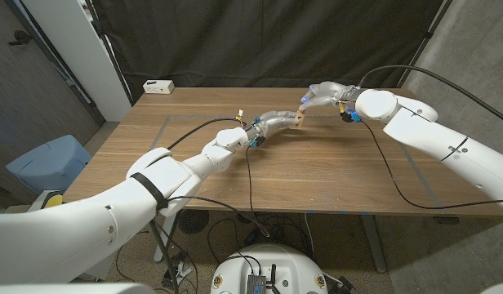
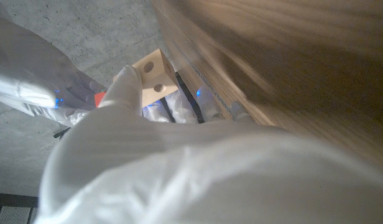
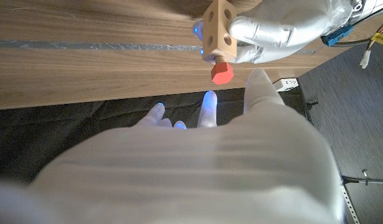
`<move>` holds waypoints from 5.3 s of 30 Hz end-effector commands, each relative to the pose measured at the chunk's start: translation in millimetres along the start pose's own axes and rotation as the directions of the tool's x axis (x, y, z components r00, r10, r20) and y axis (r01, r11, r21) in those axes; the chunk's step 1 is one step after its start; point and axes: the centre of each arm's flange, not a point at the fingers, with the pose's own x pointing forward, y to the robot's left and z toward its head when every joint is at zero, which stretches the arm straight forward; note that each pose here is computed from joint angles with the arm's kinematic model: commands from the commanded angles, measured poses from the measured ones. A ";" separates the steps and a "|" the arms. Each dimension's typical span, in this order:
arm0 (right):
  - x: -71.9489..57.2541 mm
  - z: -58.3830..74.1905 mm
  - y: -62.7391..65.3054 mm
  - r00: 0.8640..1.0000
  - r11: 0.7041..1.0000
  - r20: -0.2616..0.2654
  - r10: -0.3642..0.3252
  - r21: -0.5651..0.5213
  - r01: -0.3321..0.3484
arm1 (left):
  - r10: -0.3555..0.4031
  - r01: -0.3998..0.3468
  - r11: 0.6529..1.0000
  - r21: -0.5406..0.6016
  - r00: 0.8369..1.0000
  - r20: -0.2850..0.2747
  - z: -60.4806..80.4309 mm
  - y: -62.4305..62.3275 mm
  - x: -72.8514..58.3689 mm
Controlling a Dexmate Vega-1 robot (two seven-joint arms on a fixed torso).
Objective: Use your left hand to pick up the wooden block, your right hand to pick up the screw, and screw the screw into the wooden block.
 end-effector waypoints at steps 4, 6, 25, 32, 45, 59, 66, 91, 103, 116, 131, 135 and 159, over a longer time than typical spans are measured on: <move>7.6 -2.7 -3.6 0.999 0.999 -0.023 0.024 -0.037 -0.024 | 0.005 -0.005 1.000 0.005 1.000 -0.026 2.8 -0.7 6.5; 9.1 -3.1 -3.7 0.999 0.999 -0.023 0.026 -0.037 -0.027 | 0.003 -0.003 1.000 0.010 1.000 -0.026 3.7 -0.9 7.1; 14.2 -9.3 -5.1 0.999 0.999 -0.034 0.039 -0.030 -0.040 | -0.003 0.004 1.000 0.020 0.999 -0.033 8.4 -3.0 12.3; 14.1 -9.2 -5.6 0.999 0.999 -0.036 0.035 -0.036 -0.036 | -0.004 0.005 1.000 0.021 1.000 -0.026 8.9 -3.2 11.8; 14.1 -9.2 -4.7 0.999 0.999 -0.044 0.027 -0.037 -0.029 | -0.009 0.009 1.000 0.025 1.000 0.000 8.2 -3.9 7.6; 13.2 -10.0 -3.8 0.999 0.999 -0.047 0.016 -0.037 -0.018 | -0.014 0.014 1.000 0.027 1.000 0.006 7.3 -4.0 5.7; 12.3 -10.9 -3.6 0.999 0.999 -0.049 0.011 -0.036 -0.013 | -0.015 0.015 1.000 0.023 1.000 0.000 6.4 -4.4 6.0; 23.5 -12.3 0.1 0.998 0.999 -0.058 0.007 -0.038 -0.010 | 0.006 -0.005 1.000 0.008 0.999 -0.050 5.2 -2.7 12.7; 25.8 -13.4 1.1 0.997 0.999 -0.072 -0.008 -0.045 0.005 | 0.004 -0.004 1.000 0.011 0.999 -0.048 8.3 -3.1 14.8; 27.0 -12.0 0.4 0.996 0.999 -0.084 -0.019 -0.053 0.015 | -0.002 0.003 1.000 0.022 0.999 -0.042 11.8 -4.2 16.7; 23.5 -10.9 1.8 0.995 0.998 -0.091 -0.045 -0.049 0.041 | -0.016 0.017 0.999 0.030 1.000 -0.021 12.4 -6.0 14.3; 23.2 -9.8 2.2 0.995 0.998 -0.091 -0.044 -0.049 0.040 | -0.020 0.020 0.999 0.030 1.000 -0.015 12.4 -6.3 13.4; 16.6 -7.8 -3.5 0.998 0.999 -0.063 -0.009 -0.038 0.007 | -0.031 0.031 0.999 0.037 0.999 0.010 12.7 -7.4 9.8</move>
